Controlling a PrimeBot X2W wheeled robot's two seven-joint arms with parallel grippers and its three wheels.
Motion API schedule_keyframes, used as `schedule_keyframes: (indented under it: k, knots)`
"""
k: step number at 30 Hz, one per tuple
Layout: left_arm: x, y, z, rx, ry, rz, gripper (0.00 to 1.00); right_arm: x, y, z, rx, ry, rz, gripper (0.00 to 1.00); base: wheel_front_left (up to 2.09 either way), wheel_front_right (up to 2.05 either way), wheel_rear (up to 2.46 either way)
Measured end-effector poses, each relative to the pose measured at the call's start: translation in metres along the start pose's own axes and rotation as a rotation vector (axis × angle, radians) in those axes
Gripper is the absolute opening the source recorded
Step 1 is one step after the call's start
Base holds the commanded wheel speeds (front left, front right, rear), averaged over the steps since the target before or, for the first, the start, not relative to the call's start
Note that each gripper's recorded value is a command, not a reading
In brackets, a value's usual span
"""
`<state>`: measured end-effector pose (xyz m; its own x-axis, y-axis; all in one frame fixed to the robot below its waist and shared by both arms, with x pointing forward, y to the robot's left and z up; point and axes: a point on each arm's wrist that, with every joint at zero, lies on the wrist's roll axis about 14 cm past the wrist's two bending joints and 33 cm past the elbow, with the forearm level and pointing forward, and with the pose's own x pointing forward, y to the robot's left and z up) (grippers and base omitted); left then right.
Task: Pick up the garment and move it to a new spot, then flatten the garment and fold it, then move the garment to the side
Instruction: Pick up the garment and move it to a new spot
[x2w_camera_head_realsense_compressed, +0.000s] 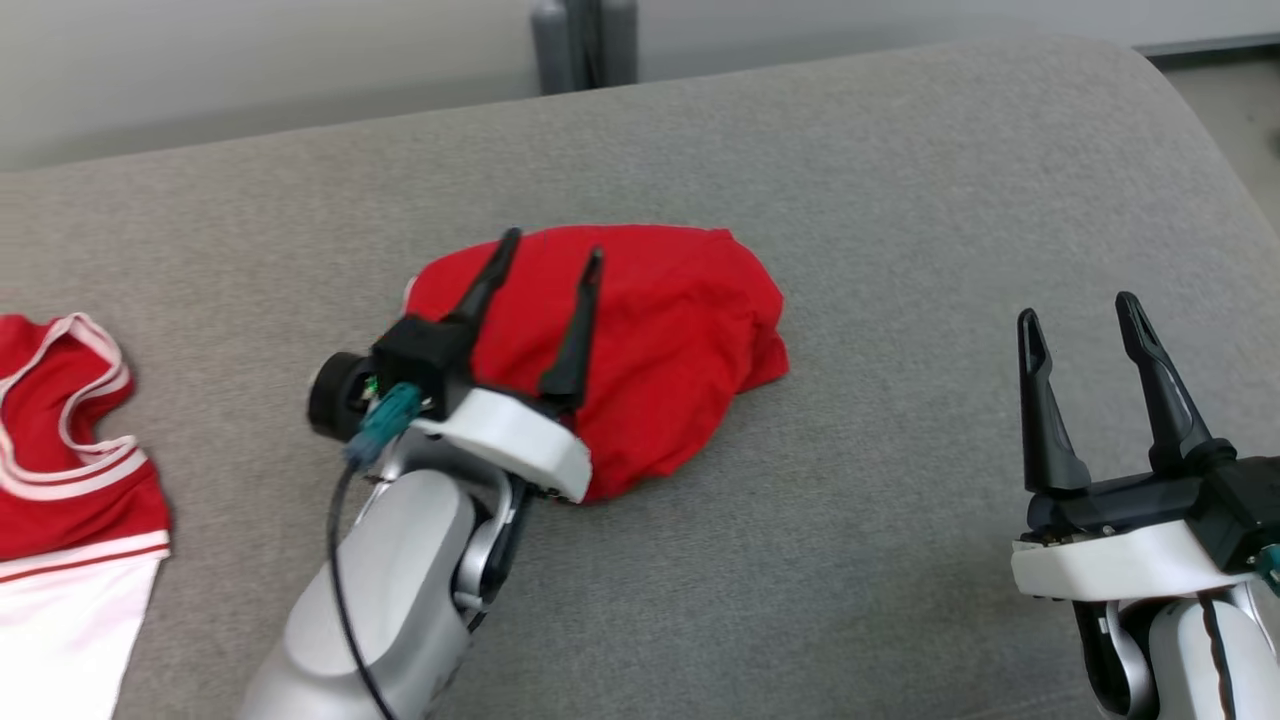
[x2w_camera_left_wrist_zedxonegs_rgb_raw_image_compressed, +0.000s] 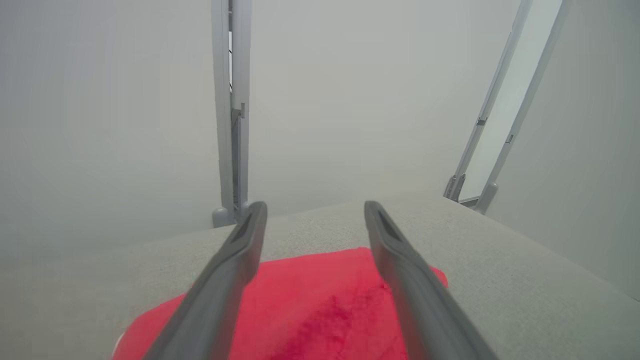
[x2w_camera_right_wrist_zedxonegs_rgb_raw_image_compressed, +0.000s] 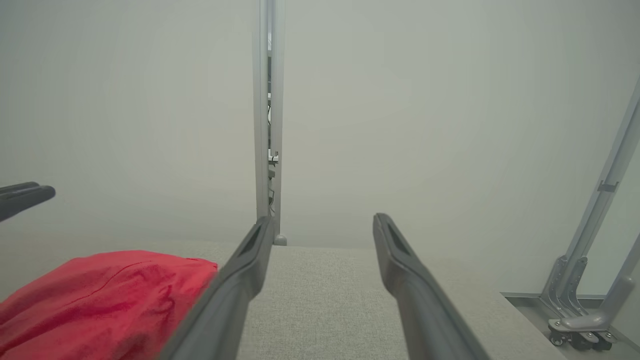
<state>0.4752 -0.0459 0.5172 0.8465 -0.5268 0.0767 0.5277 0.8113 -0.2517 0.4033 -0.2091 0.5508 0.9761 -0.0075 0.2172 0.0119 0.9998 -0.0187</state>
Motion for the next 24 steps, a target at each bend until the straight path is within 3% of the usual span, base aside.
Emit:
schedule_keyframes:
  k: [8,14,24]
  knots:
    - [-0.064,0.063,0.052,0.045,-0.170,0.239,1.00,0.003,0.031,0.006,0.028,-0.023,0.086,1.00,0.00,0.00,0.00]
    - [-0.130,0.106,0.055,0.076,-0.193,0.438,1.00,0.002,0.063,0.005,0.057,-0.019,0.172,1.00,0.00,0.00,0.00]
    - [-0.164,0.108,0.066,0.075,-0.235,0.494,1.00,-0.009,0.080,-0.004,0.079,0.016,0.219,1.00,0.00,0.00,0.00]
